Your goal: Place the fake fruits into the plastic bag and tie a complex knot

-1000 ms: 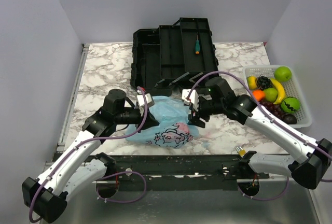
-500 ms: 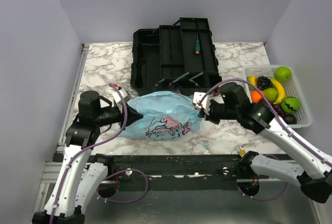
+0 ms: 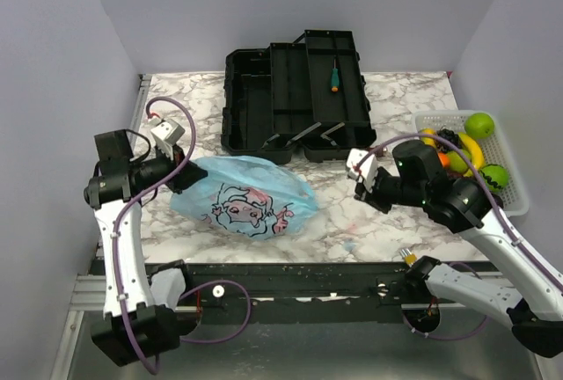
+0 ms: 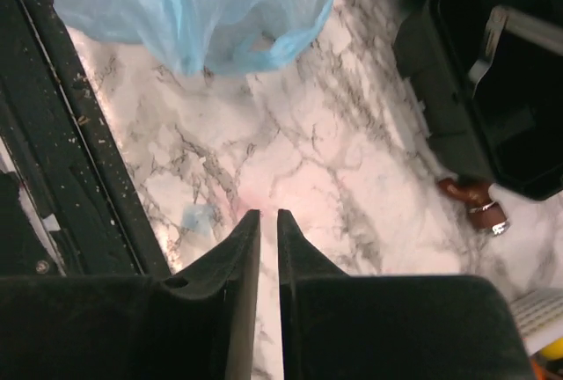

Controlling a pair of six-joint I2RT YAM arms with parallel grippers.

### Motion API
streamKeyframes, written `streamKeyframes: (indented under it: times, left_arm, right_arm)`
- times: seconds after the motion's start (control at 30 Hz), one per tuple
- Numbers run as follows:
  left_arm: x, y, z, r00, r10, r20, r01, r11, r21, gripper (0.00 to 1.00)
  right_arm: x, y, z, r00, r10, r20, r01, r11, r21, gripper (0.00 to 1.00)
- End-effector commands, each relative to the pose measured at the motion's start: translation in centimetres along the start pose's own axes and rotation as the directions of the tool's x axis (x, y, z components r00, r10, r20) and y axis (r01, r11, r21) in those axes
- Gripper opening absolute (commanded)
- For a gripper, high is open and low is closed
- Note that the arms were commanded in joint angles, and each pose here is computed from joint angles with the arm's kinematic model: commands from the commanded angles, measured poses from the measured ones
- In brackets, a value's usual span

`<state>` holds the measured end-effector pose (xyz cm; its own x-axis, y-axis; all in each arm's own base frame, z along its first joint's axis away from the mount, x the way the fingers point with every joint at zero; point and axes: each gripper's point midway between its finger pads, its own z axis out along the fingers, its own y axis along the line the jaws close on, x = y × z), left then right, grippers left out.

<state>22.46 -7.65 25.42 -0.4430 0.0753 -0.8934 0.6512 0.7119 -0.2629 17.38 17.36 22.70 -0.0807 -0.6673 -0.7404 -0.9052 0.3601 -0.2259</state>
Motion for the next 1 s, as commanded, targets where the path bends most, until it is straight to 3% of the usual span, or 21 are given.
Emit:
streamKeyframes:
  times: [0.0, 0.07, 0.1, 0.2, 0.33, 0.47, 0.57, 0.77, 0.83, 0.93, 0.97]
  left_arm:
    - [-0.8, -8.0, -0.6, 1.0, -0.021, 0.004, 0.018, 0.928, 0.372, 0.0]
    - [-0.6, -10.3, -0.7, 1.0, -0.008, -0.006, 0.01, 0.897, 0.441, 0.0]
    - [-0.3, -11.2, -0.7, 1.0, -0.017, -0.015, 0.022, 0.891, 0.454, 0.0]
    - [-0.4, -12.4, -0.2, 1.0, -0.006, 0.008, 0.002, 0.905, 0.425, 0.0]
    - [-1.7, -13.4, 0.6, 0.999, -0.013, 0.041, -0.004, 0.921, 0.391, 0.0]
    - [-3.1, -14.8, 1.3, 0.999, 0.0, 0.035, -0.014, 0.916, 0.401, 0.0]
    - [-3.8, -16.3, 1.7, 1.0, 0.025, 0.019, -0.031, 0.888, 0.458, 0.0]
    - [-5.3, -19.8, 0.6, 0.994, 0.105, 0.044, -0.11, 0.798, 0.592, 0.0]
    - [-5.6, -20.8, -0.4, 0.99, 0.129, 0.057, -0.136, 0.76, 0.635, 0.0]
    - [-6.1, -21.7, -1.9, 0.983, 0.164, 0.087, -0.18, 0.728, 0.661, 0.0]
    - [-6.3, -21.6, -2.2, 0.98, 0.175, 0.097, -0.195, 0.735, 0.65, 0.0]
  right_arm:
    - [-3.4, 0.9, -1.0, 0.993, 0.094, 0.067, -0.089, 0.993, -0.08, 0.36]
    - [-5.3, 1.0, -1.0, 0.984, 0.113, 0.135, -0.099, 0.989, -0.105, 0.96]
    - [-6.2, 0.8, -0.9, 0.976, 0.131, 0.172, -0.113, 0.988, -0.109, 1.0]
    - [-10.2, 0.8, -0.6, 0.944, 0.168, 0.283, -0.121, 0.977, -0.177, 1.0]
    - [-15.4, 1.5, 0.4, 0.903, 0.254, 0.346, -0.14, 0.936, -0.323, 1.0]
    - [-19.5, 4.3, 1.2, 0.885, 0.188, 0.425, -0.021, 0.93, -0.368, 1.0]
    - [-20.3, 6.0, 2.9, 0.893, 0.058, 0.447, 0.098, 0.943, -0.318, 1.0]
    - [-19.4, 5.9, 6.3, 0.905, -0.024, 0.426, 0.143, 0.957, -0.251, 1.0]
    - [-18.5, 5.7, 7.1, 0.91, -0.054, 0.411, 0.159, 0.961, -0.226, 0.83]
    - [-17.7, 5.8, 7.1, 0.917, -0.056, 0.394, 0.157, 0.961, -0.228, 0.23]
    - [-17.6, 5.8, 6.9, 0.918, -0.05, 0.394, 0.149, 0.963, -0.226, 0.07]
